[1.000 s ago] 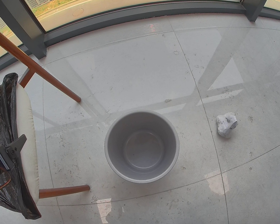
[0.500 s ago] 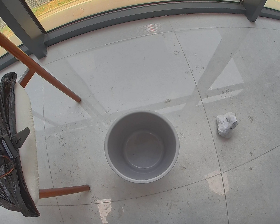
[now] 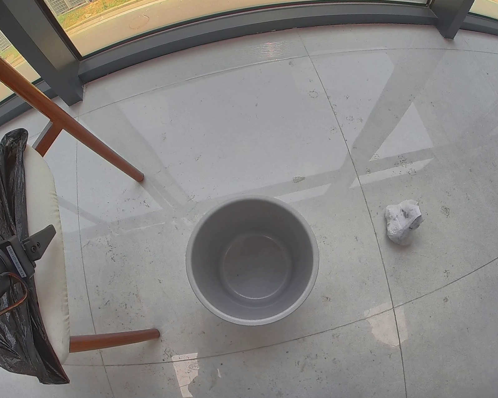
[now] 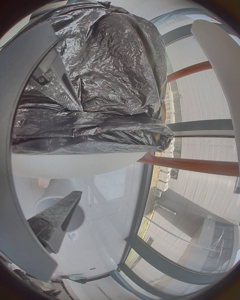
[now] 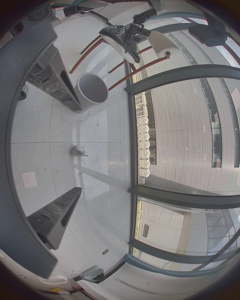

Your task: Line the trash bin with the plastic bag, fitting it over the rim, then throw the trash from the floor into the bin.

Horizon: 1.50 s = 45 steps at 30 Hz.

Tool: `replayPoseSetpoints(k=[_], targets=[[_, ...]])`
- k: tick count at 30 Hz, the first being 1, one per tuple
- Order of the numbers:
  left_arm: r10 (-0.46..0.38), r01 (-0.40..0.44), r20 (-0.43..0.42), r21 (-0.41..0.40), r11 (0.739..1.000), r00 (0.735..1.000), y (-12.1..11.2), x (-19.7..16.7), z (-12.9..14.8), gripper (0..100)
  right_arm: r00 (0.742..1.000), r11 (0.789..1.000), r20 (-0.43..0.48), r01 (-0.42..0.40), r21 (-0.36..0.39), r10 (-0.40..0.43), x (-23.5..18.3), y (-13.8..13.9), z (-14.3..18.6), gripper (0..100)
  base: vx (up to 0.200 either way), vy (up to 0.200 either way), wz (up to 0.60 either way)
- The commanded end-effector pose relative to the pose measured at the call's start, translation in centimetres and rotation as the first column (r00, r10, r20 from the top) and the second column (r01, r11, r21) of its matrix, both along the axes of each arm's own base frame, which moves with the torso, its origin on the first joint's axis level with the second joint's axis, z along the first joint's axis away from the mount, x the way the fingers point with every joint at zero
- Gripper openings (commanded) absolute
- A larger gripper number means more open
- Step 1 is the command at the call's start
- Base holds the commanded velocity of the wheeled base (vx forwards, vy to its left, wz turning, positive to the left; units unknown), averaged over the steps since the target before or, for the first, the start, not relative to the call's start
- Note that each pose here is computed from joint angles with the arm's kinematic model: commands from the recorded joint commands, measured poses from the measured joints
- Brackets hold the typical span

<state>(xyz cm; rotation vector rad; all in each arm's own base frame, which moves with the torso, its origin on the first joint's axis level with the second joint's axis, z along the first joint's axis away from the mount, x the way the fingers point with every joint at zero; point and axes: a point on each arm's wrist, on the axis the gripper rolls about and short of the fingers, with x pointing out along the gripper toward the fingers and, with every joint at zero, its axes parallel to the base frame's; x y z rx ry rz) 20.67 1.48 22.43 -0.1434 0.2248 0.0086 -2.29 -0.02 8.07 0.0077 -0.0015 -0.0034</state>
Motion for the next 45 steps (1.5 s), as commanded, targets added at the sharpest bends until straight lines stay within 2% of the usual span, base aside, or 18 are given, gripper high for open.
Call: replayPoseSetpoints(k=[1, 3, 4, 10, 15, 22, 24, 26, 27, 28, 30, 32, 33, 35, 36, 39, 42, 45], targets=[[0.001, -0.001, -0.012, -0.002, 1.0, 1.0, 0.0, 0.0, -0.2, 100, 1.0, 1.0, -0.001, 0.0, 0.0, 0.0, 0.0, 0.0, -0.5, 100, 0.0, 0.0, 0.0], [0.001, -0.001, -0.012, -0.002, 1.0, 1.0, 0.0, 0.0, -0.2, 100, 1.0, 1.0, -0.001, 0.0, 0.0, 0.0, 0.0, 0.0, -0.5, 100, 0.0, 0.0, 0.0], [0.0, 0.0, -0.023, -0.004, 1.0, 1.0, 0.0, -0.1, -0.5, 0, 1.0, 1.0, -0.001, 0.0, 0.0, 0.0, 0.0, 0.0, -0.5, 100, 0.0, 0.0, 0.0], [0.004, -0.004, -0.034, -0.008, 1.0, 0.999, 0.0, -0.1, -0.8, 0, 1.0, 1.0, -0.001, 0.0, 0.0, 0.0, 0.0, 0.0, -0.5, 100, 0.0, 0.0, 0.0], [0.045, -0.045, -0.037, -0.013, 0.999, 0.998, 0.9, -0.2, -0.8, 0, 1.0, 1.0, -0.001, 0.0, 0.0, 0.0, 0.0, 0.0, -0.5, 100, 0.0, 0.0, 0.0], [0.028, -0.028, -0.012, -0.021, 0.999, 1.0, 0.9, -0.3, -0.1, 0, 1.0, 1.0, -0.001, 0.0, 0.0, 0.0, 0.0, 0.0, -0.5, 100, 0.0, 0.0, 0.0], [-0.003, 0.002, -0.011, -0.06, 0.998, 1.0, 0.8, -0.3, -0.1, 0, 1.0, 1.0, -0.001, 0.0, 0.0, 0.0, 0.0, 0.0, -0.5, 100, 0.0, 0.0, 0.0], [-0.036, 0.034, -0.006, -0.143, 0.989, 0.999, 0.7, -0.3, 0.0, 0, 1.0, 1.0, -0.001, 0.0, 0.0, 0.0, 0.0, 0.0, -0.5, 100, 0.0, 0.0, 0.0], [-0.048, 0.048, 0.002, -0.195, 0.98, 0.999, 0.6, -0.3, 0.3, 0, 1.0, 1.0, -0.001, 0.0, 0.0, 0.0, 0.0, 0.0, -0.5, 100, 0.0, 0.0, 0.0], [-0.051, 0.051, 0.006, -0.21, 0.976, 0.999, 0.6, -0.3, 0.4, 0, 1.0, 1.0, -0.001, 0.0, 0.0, 0.0, 0.0, 0.0, -0.5, 100, 0.0, 0.0, 0.0], [-0.076, 0.08, 0.026, -0.345, 0.935, 0.997, 0.5, -0.4, 1.1, 0, 1.0, 1.0, -0.001, 0.0, 0.0, 0.0, 0.0, 0.0, -0.5, 100, 0.0, 0.0, 0.0], [-0.098, 0.101, 0.028, -0.417, 0.903, 0.995, 0.4, -0.5, 1.2, 0, 1.0, 1.0, -0.001, 0.0, 0.0, 0.0, 0.0, 0.0, -0.5, 100, 0.0, 0.0, 0.0], [-0.1, 0.103, 0.029, -0.421, 0.901, 0.995, 0.4, -0.5, 1.2, 0, 1.0, 1.0, -0.001, 0.0, 0.0, 0.0, 0.0, 0.0, -0.5, 100, 0.0, 0.0, 0.0], [-0.143, 0.141, 0.037, -0.512, 0.847, 0.989, 0.3, -0.9, 1.6, 0, 1.0, 1.0, -0.001, 0.0, 0.0, 0.0, 0.0, 0.0, -0.5, 100, 0.0, 0.0, 0.0], [-0.144, 0.141, 0.037, -0.54, 0.83, 0.989, 0.5, -1.0, 1.6, 0, 1.0, 1.0, -0.001, 0.0, 0.0, 0.0, 0.0, 0.0, -0.5, 100, 0.0, 0.0, 0.0], [-0.183, 0.172, 0.042, -0.587, 0.791, 0.982, 1.2, -1.2, 1.8, 0, 1.0, 1.0, -0.001, 0.0, 0.0, 0.0, 0.0, 0.0, -0.5, 100, 0.0, 0.0, 0.0], [-0.226, 0.208, 0.046, -0.603, 0.77, 0.973, 1.7, -1.4, 1.8, 0, 1.0, 1.0, -0.001, 0.0, 0.0, 0.0, 0.0, 0.0, -0.5, 100, 0.0, 0.0, 0.0], [-0.288, 0.26, 0.057, -0.621, 0.739, 0.956, 2.6, -1.7, 1.9, 0, 1.0, 1.0, -0.001, 0.0, 0.0, 0.0, 0.0, 0.0, -0.5, 100, 0.0, 0.0, 0.0]])
